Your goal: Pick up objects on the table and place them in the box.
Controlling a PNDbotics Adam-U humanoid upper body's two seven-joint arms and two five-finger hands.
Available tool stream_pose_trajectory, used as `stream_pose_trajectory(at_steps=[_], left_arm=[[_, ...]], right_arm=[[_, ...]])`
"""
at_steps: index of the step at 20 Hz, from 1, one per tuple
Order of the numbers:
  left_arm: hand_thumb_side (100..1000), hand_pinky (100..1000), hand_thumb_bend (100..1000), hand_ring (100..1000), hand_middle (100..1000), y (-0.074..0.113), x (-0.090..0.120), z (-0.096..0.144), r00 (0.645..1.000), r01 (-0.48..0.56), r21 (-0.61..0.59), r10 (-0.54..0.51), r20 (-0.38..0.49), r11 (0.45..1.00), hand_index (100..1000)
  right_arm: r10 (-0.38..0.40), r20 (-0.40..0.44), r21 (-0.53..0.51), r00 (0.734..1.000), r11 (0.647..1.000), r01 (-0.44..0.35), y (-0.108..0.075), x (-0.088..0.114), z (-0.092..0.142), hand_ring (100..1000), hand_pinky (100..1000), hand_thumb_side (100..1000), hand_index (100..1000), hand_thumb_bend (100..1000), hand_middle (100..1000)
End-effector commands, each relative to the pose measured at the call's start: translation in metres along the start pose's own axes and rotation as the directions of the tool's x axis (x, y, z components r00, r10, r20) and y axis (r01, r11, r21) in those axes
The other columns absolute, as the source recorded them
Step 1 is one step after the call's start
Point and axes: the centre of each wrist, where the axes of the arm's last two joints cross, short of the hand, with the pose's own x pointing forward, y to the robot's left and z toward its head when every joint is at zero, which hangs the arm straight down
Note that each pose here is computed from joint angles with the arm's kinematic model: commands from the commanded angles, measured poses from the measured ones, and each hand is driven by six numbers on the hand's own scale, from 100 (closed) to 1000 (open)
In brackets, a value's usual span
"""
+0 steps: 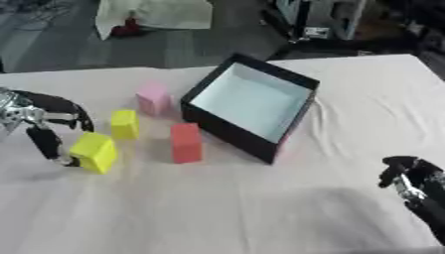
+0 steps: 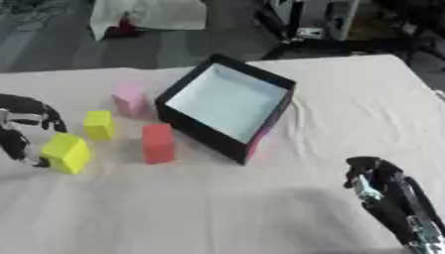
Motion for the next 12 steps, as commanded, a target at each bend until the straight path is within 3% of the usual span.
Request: stream_pose_trajectory(at_steps=[1, 3, 4, 6, 9, 12], left_arm=[[295, 729, 411, 681, 689, 0.008, -0.007, 0.009, 0.993, 0.106, -0.105, -0.1, 0.064, 0.989, 793], [230, 692, 354, 636, 643, 0.008, -0.007, 0.01, 0.994, 0.102, -0.08, -0.098, 0.051, 0.992, 754], [177, 670, 285, 609, 611, 0.008, -0.008, 0.01, 0.994, 0.1, -0.066, -0.097, 0.042, 0.993, 725], [139, 644, 248, 573, 571, 0.008, -0.009, 0.011, 0.995, 0.095, -0.033, -0.095, 0.022, 0.995, 684], [128, 636, 232, 552, 545, 0.012, -0.012, 0.018, 0.996, 0.087, 0.022, -0.087, -0.007, 0.996, 655], [135, 642, 211, 547, 538, 0.029, -0.014, 0.037, 0.997, 0.08, 0.1, -0.077, -0.031, 0.992, 653]], right_arm=[[0.019, 0.016, -0.001, 1.0, 1.0, -0.019, -0.005, 0.004, -0.002, 492, 708, 478, 679, 100, 491], [0.019, 0.016, -0.003, 1.0, 1.0, -0.019, -0.005, 0.004, -0.002, 492, 708, 479, 679, 100, 491], [0.019, 0.015, -0.003, 1.0, 1.0, -0.019, -0.005, 0.004, -0.002, 492, 708, 481, 679, 100, 491], [0.019, 0.015, -0.004, 1.0, 1.0, -0.019, -0.005, 0.004, -0.002, 492, 708, 481, 679, 100, 491], [0.019, 0.014, -0.006, 1.0, 1.0, -0.019, -0.005, 0.004, -0.002, 492, 708, 482, 679, 100, 491], [0.02, 0.012, -0.009, 1.0, 1.0, -0.02, -0.005, 0.004, -0.001, 492, 708, 483, 679, 100, 491]])
